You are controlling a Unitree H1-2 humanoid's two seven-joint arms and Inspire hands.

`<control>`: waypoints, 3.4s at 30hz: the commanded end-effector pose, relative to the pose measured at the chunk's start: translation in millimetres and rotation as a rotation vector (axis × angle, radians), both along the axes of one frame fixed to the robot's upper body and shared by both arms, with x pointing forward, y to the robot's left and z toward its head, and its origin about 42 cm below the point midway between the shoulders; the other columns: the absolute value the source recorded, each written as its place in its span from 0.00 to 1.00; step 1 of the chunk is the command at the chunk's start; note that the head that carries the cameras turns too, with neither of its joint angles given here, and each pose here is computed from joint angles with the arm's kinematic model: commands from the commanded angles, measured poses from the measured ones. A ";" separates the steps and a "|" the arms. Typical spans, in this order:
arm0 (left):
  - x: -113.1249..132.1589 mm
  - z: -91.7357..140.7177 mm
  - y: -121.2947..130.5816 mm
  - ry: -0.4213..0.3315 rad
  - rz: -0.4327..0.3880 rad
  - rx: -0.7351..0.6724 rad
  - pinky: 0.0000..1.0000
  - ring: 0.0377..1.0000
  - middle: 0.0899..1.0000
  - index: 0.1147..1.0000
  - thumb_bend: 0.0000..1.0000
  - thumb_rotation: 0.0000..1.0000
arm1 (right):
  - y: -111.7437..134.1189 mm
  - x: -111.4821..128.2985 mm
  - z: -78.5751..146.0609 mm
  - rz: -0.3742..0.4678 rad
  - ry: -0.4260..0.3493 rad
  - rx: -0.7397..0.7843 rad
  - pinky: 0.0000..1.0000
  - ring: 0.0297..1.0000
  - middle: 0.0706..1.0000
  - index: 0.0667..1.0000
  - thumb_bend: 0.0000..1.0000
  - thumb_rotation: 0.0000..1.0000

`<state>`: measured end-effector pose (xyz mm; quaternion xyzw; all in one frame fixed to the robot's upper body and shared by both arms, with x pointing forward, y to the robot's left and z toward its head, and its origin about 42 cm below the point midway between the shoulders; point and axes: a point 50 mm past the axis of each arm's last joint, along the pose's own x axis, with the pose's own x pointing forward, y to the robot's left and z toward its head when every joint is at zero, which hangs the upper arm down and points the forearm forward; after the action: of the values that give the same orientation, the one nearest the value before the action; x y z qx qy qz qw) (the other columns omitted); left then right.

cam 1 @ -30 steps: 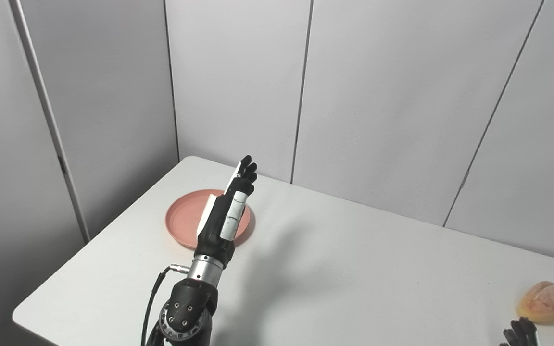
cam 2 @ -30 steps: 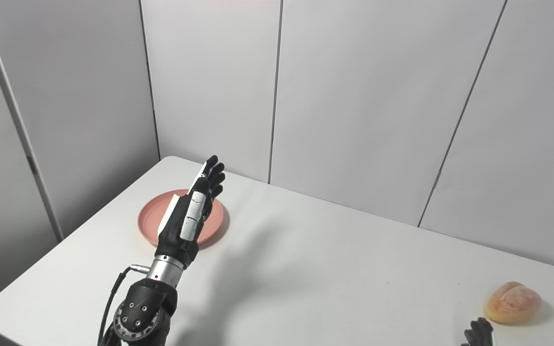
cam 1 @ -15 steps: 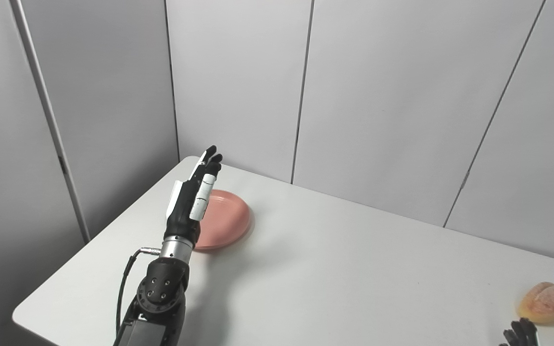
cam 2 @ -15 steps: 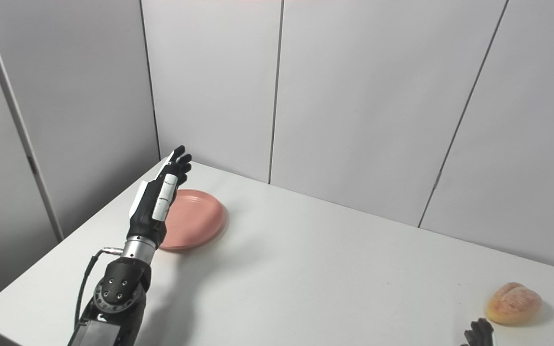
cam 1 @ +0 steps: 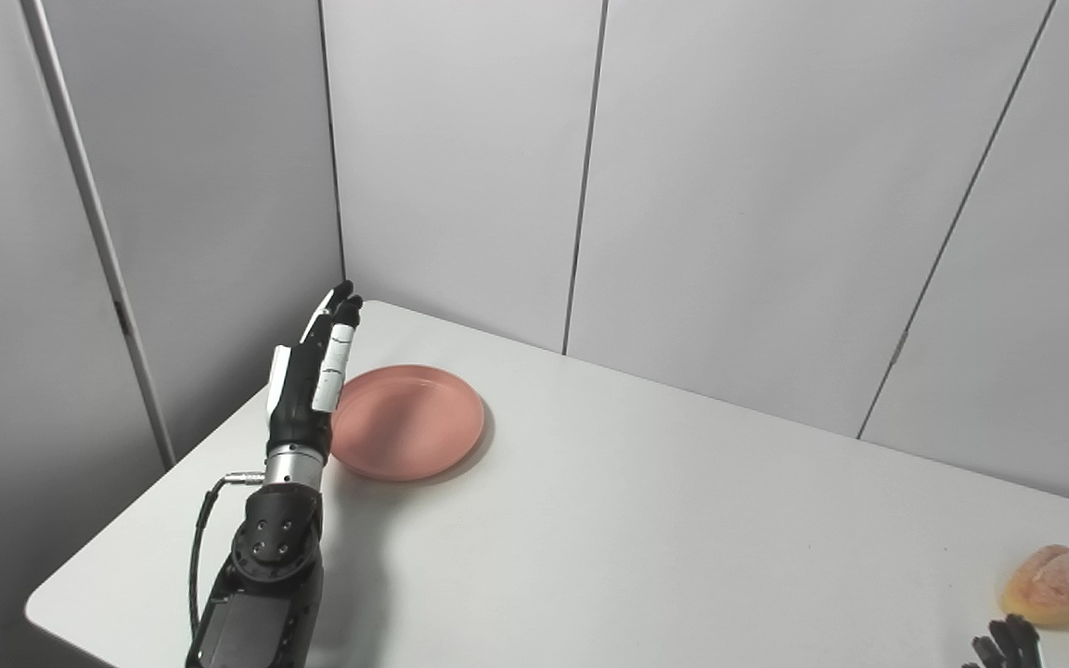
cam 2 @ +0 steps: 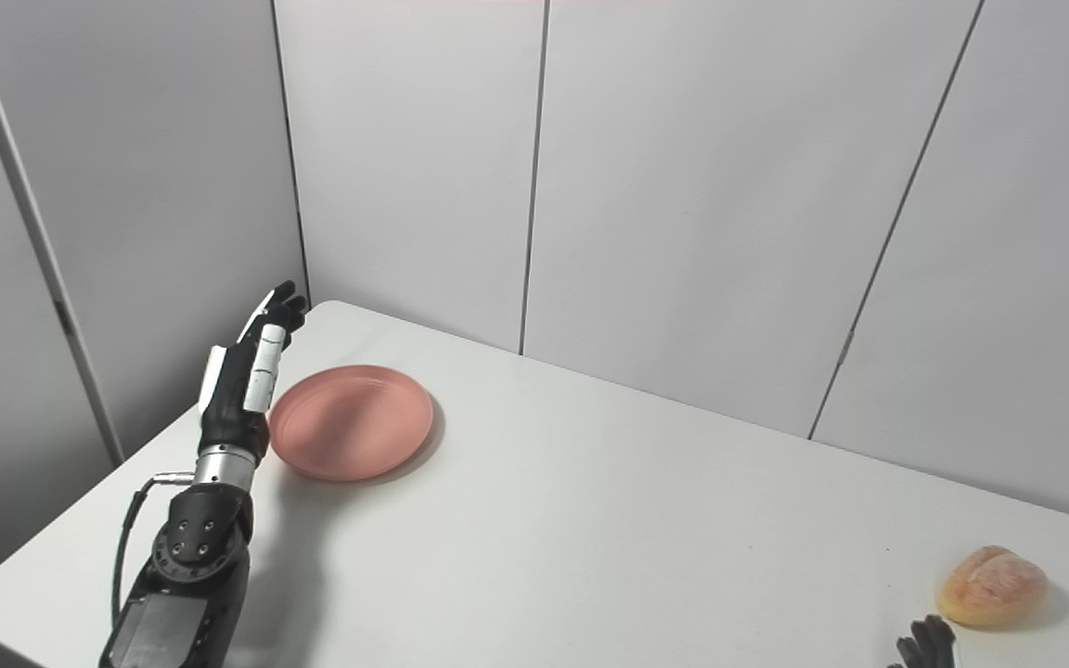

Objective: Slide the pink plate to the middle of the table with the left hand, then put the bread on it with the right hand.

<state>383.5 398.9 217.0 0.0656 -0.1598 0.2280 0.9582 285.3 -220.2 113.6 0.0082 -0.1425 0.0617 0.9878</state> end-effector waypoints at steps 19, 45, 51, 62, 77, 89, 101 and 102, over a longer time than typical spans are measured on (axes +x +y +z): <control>28.8 1.1 42.4 -0.049 0.041 -0.064 0.99 0.91 0.87 0.81 0.76 1.00 | 3.6 -4.1 -2.9 0.018 -0.009 0.032 1.00 1.00 1.00 1.00 0.69 0.84; 46.0 -37.3 32.0 0.058 0.032 -0.094 0.99 0.91 0.87 0.83 0.74 1.00 | 1.9 -8.2 -0.9 0.009 0.002 0.031 1.00 1.00 1.00 1.00 0.70 0.85; 44.6 -41.9 25.1 0.062 -0.013 -0.105 0.98 0.92 0.87 0.83 0.72 1.00 | 2.7 -8.2 -0.1 0.008 -0.003 0.023 1.00 1.00 1.00 1.00 0.69 0.86; 48.2 -50.4 7.1 0.079 -0.075 -0.094 1.00 0.91 0.88 0.84 0.74 1.00 | 3.2 -7.4 -0.1 0.011 0.006 0.036 1.00 1.00 1.00 1.00 0.69 0.84; 55.9 -45.9 -6.9 0.084 -0.101 -0.107 0.98 0.92 0.88 0.84 0.71 1.00 | 4.0 -7.6 0.6 0.003 -0.002 0.028 1.00 1.00 1.00 1.00 0.68 0.85; 70.1 -47.5 -36.7 0.074 -0.161 -0.119 0.96 0.91 0.88 0.83 0.74 1.00 | 6.7 -8.5 2.8 0.004 0.002 0.026 1.00 1.00 1.00 1.00 0.69 0.85; 84.5 -46.4 -82.0 0.068 -0.253 -0.144 0.97 0.92 0.90 0.84 0.74 1.00 | 7.6 -7.0 4.3 0.073 -0.026 0.025 1.00 1.00 1.00 1.00 0.59 0.85; 85.4 -46.1 -85.6 0.066 -0.254 -0.149 0.97 0.91 0.89 0.83 0.74 1.00 | 7.4 -6.5 4.7 0.070 -0.029 0.015 1.00 1.00 1.00 1.00 0.59 0.86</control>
<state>451.5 324.0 138.8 -0.0206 -0.0718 0.1254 0.9893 277.8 -215.9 117.1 0.0194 -0.1421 0.0910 0.9855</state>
